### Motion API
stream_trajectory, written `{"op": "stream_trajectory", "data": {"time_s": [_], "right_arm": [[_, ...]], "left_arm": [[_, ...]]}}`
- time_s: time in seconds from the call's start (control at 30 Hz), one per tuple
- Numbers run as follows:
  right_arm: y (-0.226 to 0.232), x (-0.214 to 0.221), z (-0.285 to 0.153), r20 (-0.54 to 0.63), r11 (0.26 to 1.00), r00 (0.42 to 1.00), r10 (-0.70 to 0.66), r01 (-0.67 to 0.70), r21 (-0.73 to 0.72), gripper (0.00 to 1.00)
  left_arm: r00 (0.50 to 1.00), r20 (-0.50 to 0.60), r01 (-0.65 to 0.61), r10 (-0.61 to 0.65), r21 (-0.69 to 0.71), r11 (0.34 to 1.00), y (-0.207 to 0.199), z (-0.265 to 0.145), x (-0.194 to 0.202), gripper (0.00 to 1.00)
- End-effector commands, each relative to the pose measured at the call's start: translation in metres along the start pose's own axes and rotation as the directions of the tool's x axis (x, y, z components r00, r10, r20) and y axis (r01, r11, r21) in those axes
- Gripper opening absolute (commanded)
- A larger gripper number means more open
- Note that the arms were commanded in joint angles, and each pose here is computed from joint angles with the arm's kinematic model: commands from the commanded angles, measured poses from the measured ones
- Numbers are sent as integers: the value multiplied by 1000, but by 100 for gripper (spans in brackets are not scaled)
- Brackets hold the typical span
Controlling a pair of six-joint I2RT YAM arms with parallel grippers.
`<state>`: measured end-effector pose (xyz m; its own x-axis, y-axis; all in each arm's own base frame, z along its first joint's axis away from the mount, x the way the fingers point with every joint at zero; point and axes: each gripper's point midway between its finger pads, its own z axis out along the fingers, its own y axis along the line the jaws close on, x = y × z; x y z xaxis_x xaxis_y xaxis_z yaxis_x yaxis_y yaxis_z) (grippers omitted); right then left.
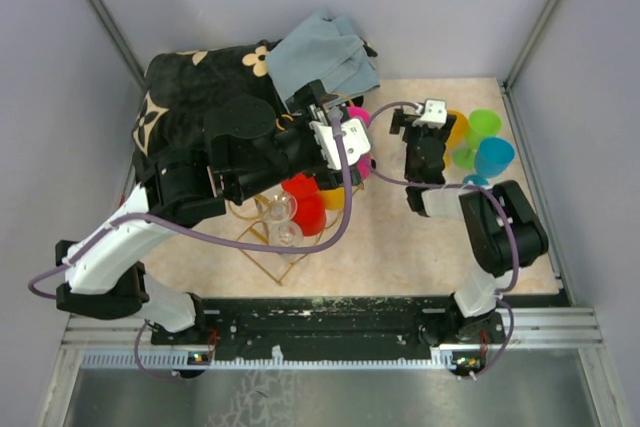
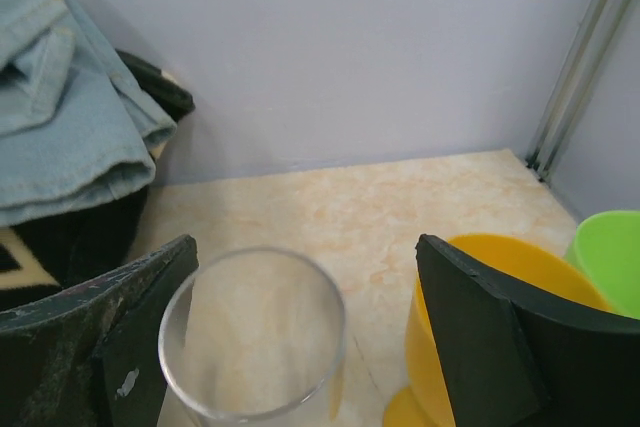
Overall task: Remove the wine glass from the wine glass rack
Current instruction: Place the wine glass at the center of the board.
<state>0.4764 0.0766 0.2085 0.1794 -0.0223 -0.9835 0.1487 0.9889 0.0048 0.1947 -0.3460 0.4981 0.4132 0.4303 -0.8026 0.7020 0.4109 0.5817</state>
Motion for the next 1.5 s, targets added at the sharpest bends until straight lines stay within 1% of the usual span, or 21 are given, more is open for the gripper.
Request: {"op": "stream_trajectory", "data": {"time_s": [0.0, 0.17, 0.33, 0.47, 0.53, 0.63, 0.73, 0.87, 0.93, 0.97, 1.0, 1.1, 1.17, 1.27, 1.3, 1.33, 1.4, 1.43, 1.47], "right_arm": [[-6, -71, -4, 116, 999, 992, 49, -51, 7, 90], [-11, -103, -5, 137, 1000, 990, 22, -24, 8, 91], [-20, -140, -12, 153, 999, 987, 43, -47, 22, 91], [-29, -174, -20, 120, 998, 991, 51, -56, 33, 92], [-33, -195, -23, 89, 998, 995, 56, -59, 38, 92], [-37, -217, -34, -11, 996, 996, 86, -86, 29, 92], [-35, -236, -47, -98, 992, 987, 126, -127, -2, 93], [-30, -258, -71, -217, 976, 956, 196, -212, -52, 93], [-24, -275, -85, -269, 954, 928, 258, -288, -80, 93], [-22, -272, -96, -328, 945, 904, 274, -317, -85, 93], [-17, -275, -103, -362, 928, 881, 303, -359, -96, 93], [6, -276, -126, -472, 855, 795, 381, -497, -147, 94], [25, -273, -137, -539, 786, 725, 429, -594, -173, 94], [52, -272, -147, -616, 659, 615, 493, -726, -197, 94], [59, -270, -148, -634, 620, 580, 512, -760, -194, 94], [66, -268, -148, -651, 582, 546, 527, -790, -192, 94], [77, -265, -147, -676, 520, 492, 549, -834, -184, 95], [81, -263, -146, -686, 499, 470, 555, -848, -177, 95], [85, -261, -144, -696, 478, 445, 563, -863, -165, 95]], "left_arm": [[998, 47, 31, -29, -32, 999, 14, -13, -13, 98], [998, 59, 29, -27, -44, 999, 18, -16, -16, 98], [997, 67, 29, -24, -68, 997, 24, -19, -18, 98], [995, 86, 59, -50, -111, 992, 40, -27, -24, 98], [993, 92, 84, -71, -147, 986, 54, -31, -23, 99], [985, 97, 160, -143, -203, 966, 87, -37, -9, 99], [961, 84, 275, -262, -259, 926, 122, -47, 22, 99], [915, 61, 397, -399, -312, 863, 140, -62, 66, 99], [872, 54, 474, -486, -344, 811, 145, -70, 91, 99], [851, 50, 505, -523, -355, 787, 145, -74, 102, 99], [823, 56, 544, -565, -365, 756, 146, -79, 112, 99], [723, 62, 656, -689, -376, 655, 146, -89, 145, 99], [633, 72, 738, -771, -356, 573, 146, -94, 164, 100], [470, 89, 852, -878, -305, 426, 151, -97, 189, 100], [427, 87, 879, -900, -276, 390, 153, -98, 195, 100], [354, 90, 914, -931, -244, 324, 155, -98, 201, 100], [277, 85, 948, -957, -187, 257, 160, -96, 206, 100], [253, 85, 956, -964, -173, 236, 163, -95, 209, 100], [243, 85, 961, -966, -157, 228, 166, -93, 209, 100]]}}
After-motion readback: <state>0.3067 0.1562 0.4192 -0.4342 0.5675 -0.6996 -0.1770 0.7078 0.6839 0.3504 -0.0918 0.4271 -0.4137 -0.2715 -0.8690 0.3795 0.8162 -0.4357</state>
